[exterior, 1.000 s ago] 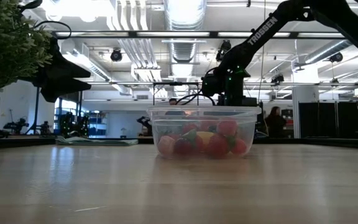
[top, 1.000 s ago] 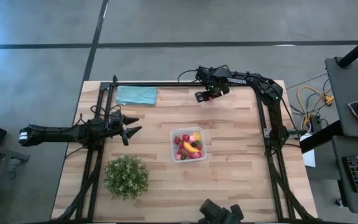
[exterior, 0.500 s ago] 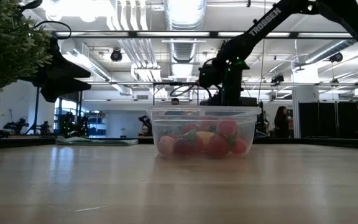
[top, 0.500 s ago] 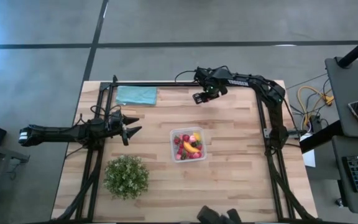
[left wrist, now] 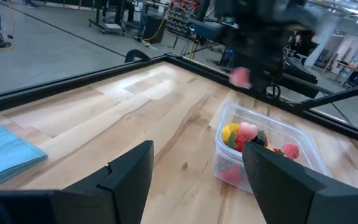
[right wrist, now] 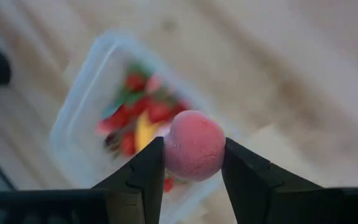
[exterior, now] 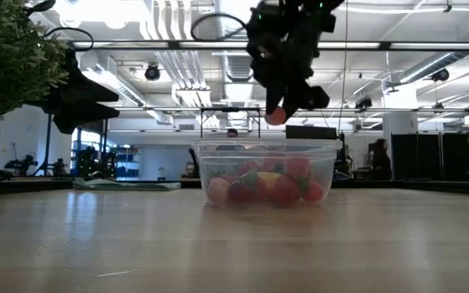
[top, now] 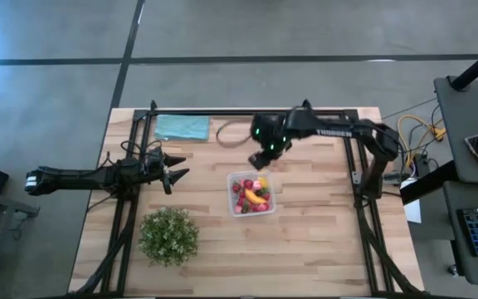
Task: Pick and placing Produce into tupperware
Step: Put the peach into the transparent container, then return to Home Position
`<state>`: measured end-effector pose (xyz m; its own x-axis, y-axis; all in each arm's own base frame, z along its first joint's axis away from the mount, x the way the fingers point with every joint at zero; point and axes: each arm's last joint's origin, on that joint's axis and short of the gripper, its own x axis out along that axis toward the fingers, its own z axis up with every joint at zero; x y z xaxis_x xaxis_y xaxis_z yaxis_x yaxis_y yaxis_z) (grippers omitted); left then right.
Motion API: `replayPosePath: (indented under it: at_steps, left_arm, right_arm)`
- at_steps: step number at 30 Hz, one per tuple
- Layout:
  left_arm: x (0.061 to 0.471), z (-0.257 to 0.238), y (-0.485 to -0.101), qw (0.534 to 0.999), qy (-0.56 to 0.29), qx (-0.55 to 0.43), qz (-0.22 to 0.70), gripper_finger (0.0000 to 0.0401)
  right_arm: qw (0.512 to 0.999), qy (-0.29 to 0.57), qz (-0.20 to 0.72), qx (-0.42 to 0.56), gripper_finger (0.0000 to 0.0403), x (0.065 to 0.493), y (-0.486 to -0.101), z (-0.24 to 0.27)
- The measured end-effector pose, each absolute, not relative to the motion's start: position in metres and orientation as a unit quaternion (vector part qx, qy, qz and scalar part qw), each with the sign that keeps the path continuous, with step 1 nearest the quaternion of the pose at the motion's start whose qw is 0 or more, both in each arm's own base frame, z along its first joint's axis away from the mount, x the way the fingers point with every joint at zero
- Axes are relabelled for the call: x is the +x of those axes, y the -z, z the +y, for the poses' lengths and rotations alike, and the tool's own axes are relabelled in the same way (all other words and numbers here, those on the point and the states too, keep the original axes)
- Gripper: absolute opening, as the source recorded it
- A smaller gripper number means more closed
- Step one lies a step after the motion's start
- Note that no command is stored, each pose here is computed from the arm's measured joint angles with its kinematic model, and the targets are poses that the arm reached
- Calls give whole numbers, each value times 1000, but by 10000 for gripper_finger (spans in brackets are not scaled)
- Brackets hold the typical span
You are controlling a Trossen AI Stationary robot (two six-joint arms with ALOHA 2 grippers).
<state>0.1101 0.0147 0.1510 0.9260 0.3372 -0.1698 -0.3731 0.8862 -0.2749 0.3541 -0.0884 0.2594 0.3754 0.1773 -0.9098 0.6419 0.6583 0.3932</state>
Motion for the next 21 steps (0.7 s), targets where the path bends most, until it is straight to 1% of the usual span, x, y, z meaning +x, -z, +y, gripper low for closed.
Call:
replayPosePath:
  at_steps: [7,11,16,21]
  left_arm:
    - [110,15,-151,969,-183,-153,59,233]
    - [110,15,-151,969,-183,-153,59,233]
    - [110,15,-151,969,-183,-153,59,233]
    - [110,15,-151,969,-183,-153,59,233]
  right_arm:
    - [723,131,564,378,136,373,-246,-27]
    - [720,159,566,368,144,378,-239,-4]
    - [728,214,544,356,177,378,-239,7]
    - [730,226,536,360,224,378,-241,7]
